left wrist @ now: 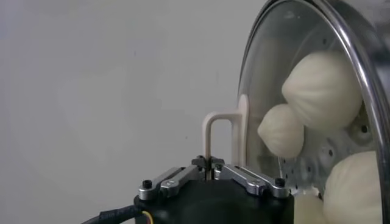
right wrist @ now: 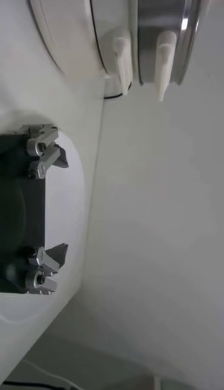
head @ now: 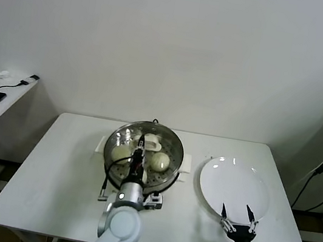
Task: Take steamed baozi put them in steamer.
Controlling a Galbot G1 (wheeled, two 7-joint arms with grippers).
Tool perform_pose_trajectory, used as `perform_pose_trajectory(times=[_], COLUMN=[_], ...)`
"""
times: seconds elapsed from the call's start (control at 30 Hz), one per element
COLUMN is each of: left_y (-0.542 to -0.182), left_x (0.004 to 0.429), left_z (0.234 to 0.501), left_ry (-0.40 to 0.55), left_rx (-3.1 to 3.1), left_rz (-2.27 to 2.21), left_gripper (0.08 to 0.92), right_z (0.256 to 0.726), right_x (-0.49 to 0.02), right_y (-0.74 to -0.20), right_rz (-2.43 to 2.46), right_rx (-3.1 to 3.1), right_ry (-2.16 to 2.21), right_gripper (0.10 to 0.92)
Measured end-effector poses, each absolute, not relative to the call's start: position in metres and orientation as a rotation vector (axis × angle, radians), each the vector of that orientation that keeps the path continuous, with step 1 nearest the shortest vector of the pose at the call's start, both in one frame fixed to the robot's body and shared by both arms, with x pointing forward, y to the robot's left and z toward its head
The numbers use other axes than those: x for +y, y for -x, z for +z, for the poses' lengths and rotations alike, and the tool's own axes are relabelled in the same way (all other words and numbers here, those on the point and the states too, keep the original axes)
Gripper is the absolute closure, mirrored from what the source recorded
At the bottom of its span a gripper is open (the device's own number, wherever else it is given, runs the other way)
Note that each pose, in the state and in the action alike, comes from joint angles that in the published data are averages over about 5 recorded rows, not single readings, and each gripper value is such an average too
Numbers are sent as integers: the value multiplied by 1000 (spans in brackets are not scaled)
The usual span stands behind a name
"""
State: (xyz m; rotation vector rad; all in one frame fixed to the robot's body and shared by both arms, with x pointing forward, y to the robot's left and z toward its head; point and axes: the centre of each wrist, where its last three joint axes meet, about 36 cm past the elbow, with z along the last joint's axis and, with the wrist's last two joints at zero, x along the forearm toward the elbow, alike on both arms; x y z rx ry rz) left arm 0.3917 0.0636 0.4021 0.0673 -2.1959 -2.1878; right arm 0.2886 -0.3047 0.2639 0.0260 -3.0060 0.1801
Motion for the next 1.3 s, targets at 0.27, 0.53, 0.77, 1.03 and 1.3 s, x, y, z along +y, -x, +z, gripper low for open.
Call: perform_pose_trajectory(times=[0.27,0.53,0.77,1.03,1.3], left_y=[-380,-363,-348,-345,-336], left_x=[67,72,90,142,223], left_z=[404,423,445,461,448], left_ry=[0,70,137,133,27], left_rx=[-2218,-2346,-2583,-2950,-3103], left_rz=[-2161,-2082,-1874,-1273,-639], left_gripper=[691,466,260,178,177], right_z=[265,264,264,269,271], right_x=[-299,-293,-289,-289,-291], right_y=[-290,-291,-291,-294,-303], right_rz=[174,168,155,141,130], right_rx=[-3004,-2999,-2992,-3025,-3066], right_ry=[-45,-65,-67,-50,-36], right_gripper=[200,200,200,200,200])
